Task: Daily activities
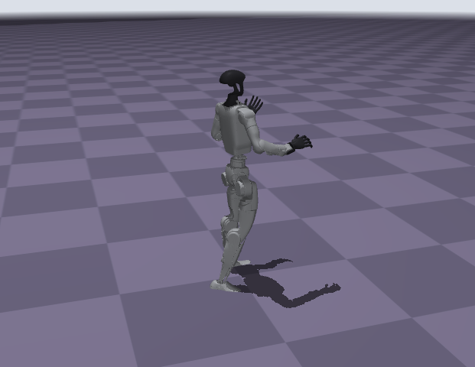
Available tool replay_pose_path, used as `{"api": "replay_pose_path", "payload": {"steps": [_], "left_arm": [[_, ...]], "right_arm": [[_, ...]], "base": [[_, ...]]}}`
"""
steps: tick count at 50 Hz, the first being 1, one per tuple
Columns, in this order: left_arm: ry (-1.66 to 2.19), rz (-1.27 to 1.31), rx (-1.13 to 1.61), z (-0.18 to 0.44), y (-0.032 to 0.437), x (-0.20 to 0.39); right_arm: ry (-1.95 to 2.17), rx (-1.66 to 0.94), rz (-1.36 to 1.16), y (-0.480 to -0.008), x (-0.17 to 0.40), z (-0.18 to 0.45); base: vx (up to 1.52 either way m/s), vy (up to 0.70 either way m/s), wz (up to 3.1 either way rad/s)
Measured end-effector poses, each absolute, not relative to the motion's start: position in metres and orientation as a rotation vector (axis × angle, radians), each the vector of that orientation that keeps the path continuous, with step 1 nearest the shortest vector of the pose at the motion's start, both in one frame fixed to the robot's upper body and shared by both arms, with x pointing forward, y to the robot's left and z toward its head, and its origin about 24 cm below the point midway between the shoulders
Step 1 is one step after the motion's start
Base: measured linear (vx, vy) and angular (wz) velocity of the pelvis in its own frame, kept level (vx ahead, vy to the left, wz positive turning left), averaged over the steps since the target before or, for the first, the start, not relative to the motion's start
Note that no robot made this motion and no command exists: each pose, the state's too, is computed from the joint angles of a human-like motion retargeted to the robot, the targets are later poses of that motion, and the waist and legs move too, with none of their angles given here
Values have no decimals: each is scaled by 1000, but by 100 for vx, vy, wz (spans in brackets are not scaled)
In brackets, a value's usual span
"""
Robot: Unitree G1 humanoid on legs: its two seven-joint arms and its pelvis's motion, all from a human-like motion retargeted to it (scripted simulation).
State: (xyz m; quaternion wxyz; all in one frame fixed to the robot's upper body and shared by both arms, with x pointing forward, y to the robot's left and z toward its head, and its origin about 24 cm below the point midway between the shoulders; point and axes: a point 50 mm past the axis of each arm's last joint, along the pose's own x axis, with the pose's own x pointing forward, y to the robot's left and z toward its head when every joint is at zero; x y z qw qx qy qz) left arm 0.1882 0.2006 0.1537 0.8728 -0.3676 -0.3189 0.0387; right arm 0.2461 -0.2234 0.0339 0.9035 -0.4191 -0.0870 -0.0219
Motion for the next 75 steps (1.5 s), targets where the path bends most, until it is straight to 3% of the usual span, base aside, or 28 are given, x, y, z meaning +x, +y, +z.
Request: {"api": "replay_pose_path", "payload": {"steps": [5,11,25,44,54,67,75], "left_arm": [[-321,138,-786,93,178,195],[20,163,-722,28,157,176],[83,59,-515,25,160,159],[128,124,-631,21,148,166],[149,149,-651,17,143,174],[119,317,-679,18,147,180],[112,418,-689,15,149,184]], "right_arm": [[494,-1034,229,-214,193,-105],[819,-1134,393,-205,124,-153],[807,-1341,380,-241,82,-152],[813,-1259,263,-223,117,-150],[867,-1263,247,-229,109,-152],[924,-1234,173,-228,90,-157],[902,-1176,109,-219,109,-154]], "base": [[-2,3,12],[-3,5,24],[-1,2,25],[1,2,22],[0,3,29],[0,1,35],[-2,0,38]]}}
